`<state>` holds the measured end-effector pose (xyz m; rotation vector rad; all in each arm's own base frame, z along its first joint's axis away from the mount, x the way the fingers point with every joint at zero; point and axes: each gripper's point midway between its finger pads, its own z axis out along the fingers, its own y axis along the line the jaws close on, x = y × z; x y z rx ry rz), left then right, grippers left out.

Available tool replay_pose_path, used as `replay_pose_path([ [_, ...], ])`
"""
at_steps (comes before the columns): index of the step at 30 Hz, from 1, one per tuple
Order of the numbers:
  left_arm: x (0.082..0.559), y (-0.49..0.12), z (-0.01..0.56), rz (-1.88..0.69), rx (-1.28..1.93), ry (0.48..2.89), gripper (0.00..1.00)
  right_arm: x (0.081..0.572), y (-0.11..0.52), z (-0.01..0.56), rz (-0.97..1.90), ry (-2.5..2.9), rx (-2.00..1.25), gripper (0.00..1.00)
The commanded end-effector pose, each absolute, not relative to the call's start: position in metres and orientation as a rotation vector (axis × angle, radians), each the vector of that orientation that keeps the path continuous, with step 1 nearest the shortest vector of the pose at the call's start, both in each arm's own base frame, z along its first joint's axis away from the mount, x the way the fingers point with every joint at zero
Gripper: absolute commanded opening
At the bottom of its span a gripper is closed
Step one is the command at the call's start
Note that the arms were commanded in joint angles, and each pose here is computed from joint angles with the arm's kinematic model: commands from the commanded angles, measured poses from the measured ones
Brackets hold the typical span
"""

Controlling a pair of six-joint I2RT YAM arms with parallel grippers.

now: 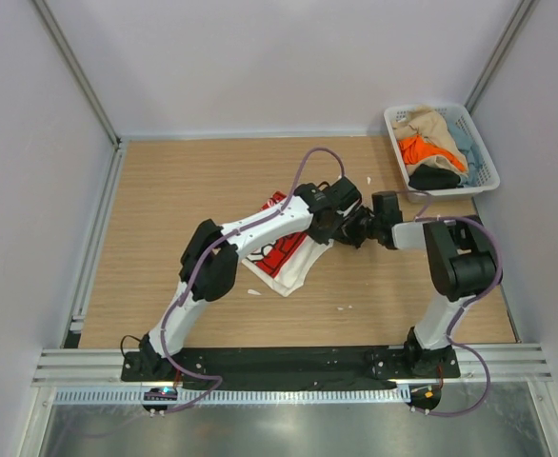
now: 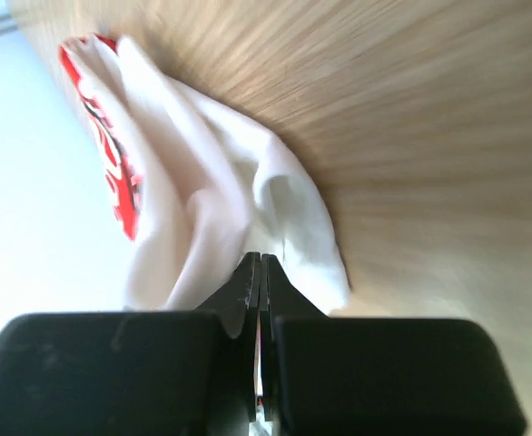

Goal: Fold and stack the t-shirts
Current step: Fold the tshirt

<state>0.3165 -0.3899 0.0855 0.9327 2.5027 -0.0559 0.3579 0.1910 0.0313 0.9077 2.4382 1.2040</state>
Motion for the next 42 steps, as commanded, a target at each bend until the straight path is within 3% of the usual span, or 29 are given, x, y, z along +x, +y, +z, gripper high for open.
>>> replay_pose_path([
  [1,0.307,-0.398,0.094,-0.143,0.959,2.515,0.21,0.358,0.161,0.057,1.11,2.428,0.872,0.02],
  [4,0.295,-0.409,0.109,-0.284,0.988,2.506,0.33,0.358,0.136,0.069,1.029,2.443,0.813,0.03],
  [8,0.279,-0.409,0.144,-0.448,0.973,2.49,0.44,0.357,0.131,0.081,1.04,2.457,0.698,0.3],
  [11,0.263,-0.396,0.151,-0.508,0.959,2.518,0.47,0.356,0.137,0.082,1.106,2.445,0.644,0.43],
  [18,0.23,-0.351,0.102,-0.389,0.932,2.614,0.48,0.37,0.147,0.096,1.224,2.363,0.642,0.53],
  [26,0.214,-0.347,0.08,-0.213,0.974,2.581,0.47,0.369,0.15,0.093,1.245,2.401,0.635,0.62],
  [30,0.218,-0.344,0.073,-0.1,0.983,2.569,0.46,0.363,0.15,0.09,1.237,2.412,0.656,0.58],
  [38,0.224,-0.332,0.059,0.03,0.95,2.585,0.45,0.32,0.141,0.069,1.169,2.465,0.794,0.23],
  [42,0.225,-0.329,0.056,0.068,0.953,2.58,0.47,0.304,0.148,0.065,1.239,2.437,0.816,0.14],
])
